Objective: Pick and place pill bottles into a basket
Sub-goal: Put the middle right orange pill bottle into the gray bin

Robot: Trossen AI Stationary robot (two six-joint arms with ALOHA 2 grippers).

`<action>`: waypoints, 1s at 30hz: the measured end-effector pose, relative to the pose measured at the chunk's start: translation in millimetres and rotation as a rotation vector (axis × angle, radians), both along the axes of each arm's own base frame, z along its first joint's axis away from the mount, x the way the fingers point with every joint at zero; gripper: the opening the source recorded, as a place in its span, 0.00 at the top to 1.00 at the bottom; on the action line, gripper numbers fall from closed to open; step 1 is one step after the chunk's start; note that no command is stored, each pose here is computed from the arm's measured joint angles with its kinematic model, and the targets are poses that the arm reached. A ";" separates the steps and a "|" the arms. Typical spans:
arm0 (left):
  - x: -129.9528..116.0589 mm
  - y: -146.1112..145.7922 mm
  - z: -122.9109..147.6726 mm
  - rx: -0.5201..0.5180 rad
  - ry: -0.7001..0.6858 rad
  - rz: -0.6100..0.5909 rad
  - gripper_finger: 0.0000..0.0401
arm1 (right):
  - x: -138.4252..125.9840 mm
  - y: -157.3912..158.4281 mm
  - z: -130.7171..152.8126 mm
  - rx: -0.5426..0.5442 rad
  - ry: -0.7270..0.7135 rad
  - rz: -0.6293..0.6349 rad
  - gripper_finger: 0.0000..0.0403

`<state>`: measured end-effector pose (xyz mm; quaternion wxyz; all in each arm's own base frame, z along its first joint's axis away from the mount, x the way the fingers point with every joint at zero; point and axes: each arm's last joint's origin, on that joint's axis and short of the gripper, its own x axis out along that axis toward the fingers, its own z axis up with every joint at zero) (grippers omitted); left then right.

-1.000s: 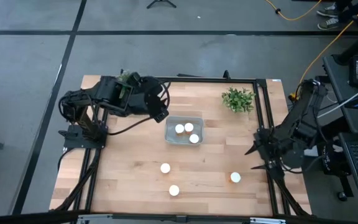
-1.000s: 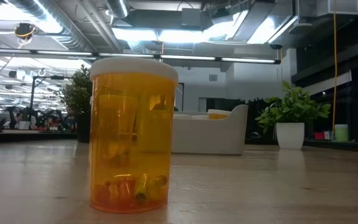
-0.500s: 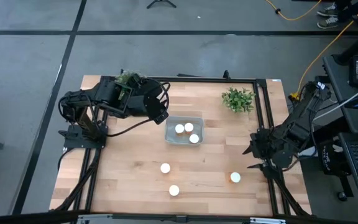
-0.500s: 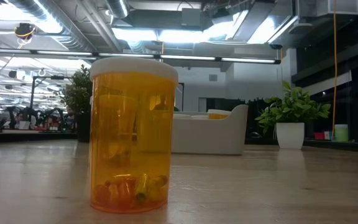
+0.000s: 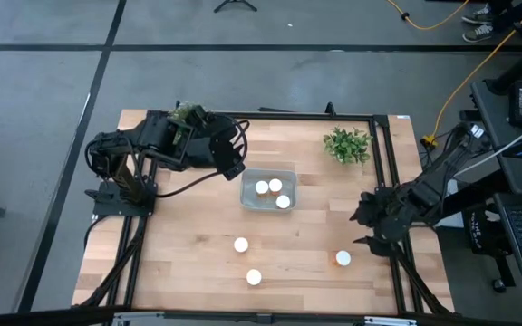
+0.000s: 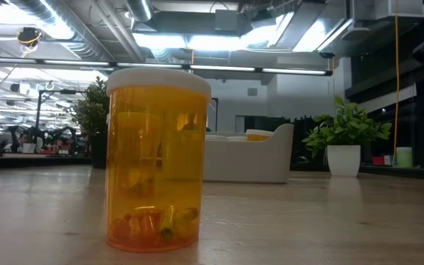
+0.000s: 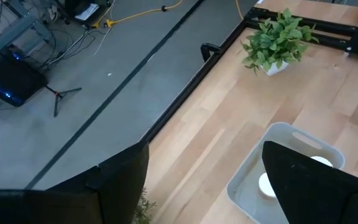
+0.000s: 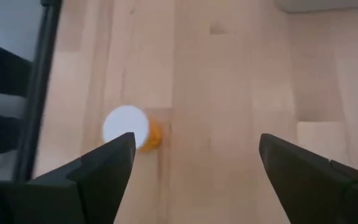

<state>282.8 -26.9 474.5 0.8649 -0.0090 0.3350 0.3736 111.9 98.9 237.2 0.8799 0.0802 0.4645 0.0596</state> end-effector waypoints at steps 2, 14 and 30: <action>0.0 0.1 0.0 0.005 0.007 -0.007 0.23 | 2.8 -0.2 -1.3 -0.033 -0.004 0.027 0.14; 0.2 -1.5 -0.7 -0.042 -0.005 -0.015 0.23 | 5.2 -3.6 -0.5 -0.200 -0.059 0.244 0.14; 24.1 -17.4 -20.2 -0.027 0.058 -0.040 0.23 | 7.6 -4.7 0.1 -0.161 -0.056 0.201 0.14</action>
